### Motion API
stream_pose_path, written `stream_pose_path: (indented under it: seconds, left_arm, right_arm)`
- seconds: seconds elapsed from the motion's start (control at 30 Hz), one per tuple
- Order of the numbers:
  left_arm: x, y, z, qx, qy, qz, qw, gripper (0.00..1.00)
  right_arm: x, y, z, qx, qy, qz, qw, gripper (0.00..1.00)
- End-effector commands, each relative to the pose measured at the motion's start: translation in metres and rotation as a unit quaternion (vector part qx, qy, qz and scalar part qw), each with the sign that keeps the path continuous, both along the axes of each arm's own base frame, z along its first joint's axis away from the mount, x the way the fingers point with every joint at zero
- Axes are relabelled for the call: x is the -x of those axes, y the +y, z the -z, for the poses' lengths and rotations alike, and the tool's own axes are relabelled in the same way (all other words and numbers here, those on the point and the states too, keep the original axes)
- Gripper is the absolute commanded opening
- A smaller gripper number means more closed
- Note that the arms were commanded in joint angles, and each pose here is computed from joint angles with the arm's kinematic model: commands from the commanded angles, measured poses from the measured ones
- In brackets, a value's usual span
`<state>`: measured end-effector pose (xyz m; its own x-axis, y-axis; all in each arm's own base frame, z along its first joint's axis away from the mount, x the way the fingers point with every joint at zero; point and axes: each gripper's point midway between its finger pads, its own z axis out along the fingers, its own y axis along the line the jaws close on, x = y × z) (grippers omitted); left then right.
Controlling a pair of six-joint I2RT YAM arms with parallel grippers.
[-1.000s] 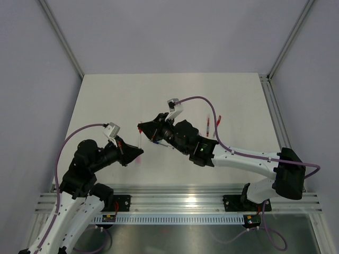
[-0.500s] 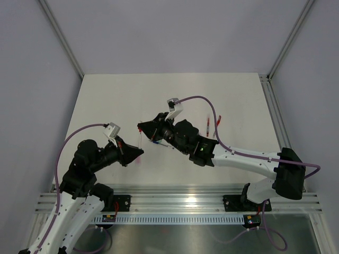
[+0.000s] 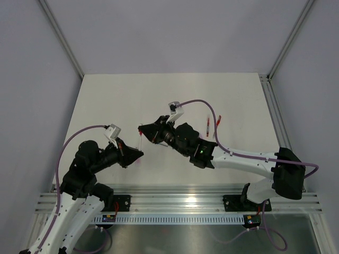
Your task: Insert the pens into the pen caps
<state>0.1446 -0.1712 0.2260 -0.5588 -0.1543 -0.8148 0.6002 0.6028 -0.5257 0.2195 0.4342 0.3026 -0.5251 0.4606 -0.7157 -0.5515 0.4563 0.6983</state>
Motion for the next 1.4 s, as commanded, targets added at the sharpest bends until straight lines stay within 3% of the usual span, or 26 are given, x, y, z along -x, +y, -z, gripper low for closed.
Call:
stream_pose_path:
  seconds: [0.0, 0.5, 0.9, 1.37]
  left_arm:
    - [-0.007, 0.000, -0.021, 0.020, -0.039, -0.011, 0.999, 0.00]
    - [-0.014, 0.001, -0.027, 0.022, -0.042, -0.025, 0.999, 0.00]
    - [-0.016, -0.008, -0.083, 0.096, -0.073, -0.019, 0.993, 0.00]
    - [-0.025, -0.015, -0.126, 0.102, -0.107, -0.001, 0.989, 0.00]
  right_arm:
    - [0.008, -0.002, 0.000, -0.005, 0.001, -0.008, 1.000, 0.00]
    - [0.019, 0.004, 0.002, -0.005, 0.002, -0.024, 1.000, 0.00]
    - [0.040, -0.001, 0.025, 0.026, 0.005, -0.021, 0.999, 0.00]
    - [0.098, -0.008, 0.104, 0.156, 0.072, -0.128, 0.977, 0.00]
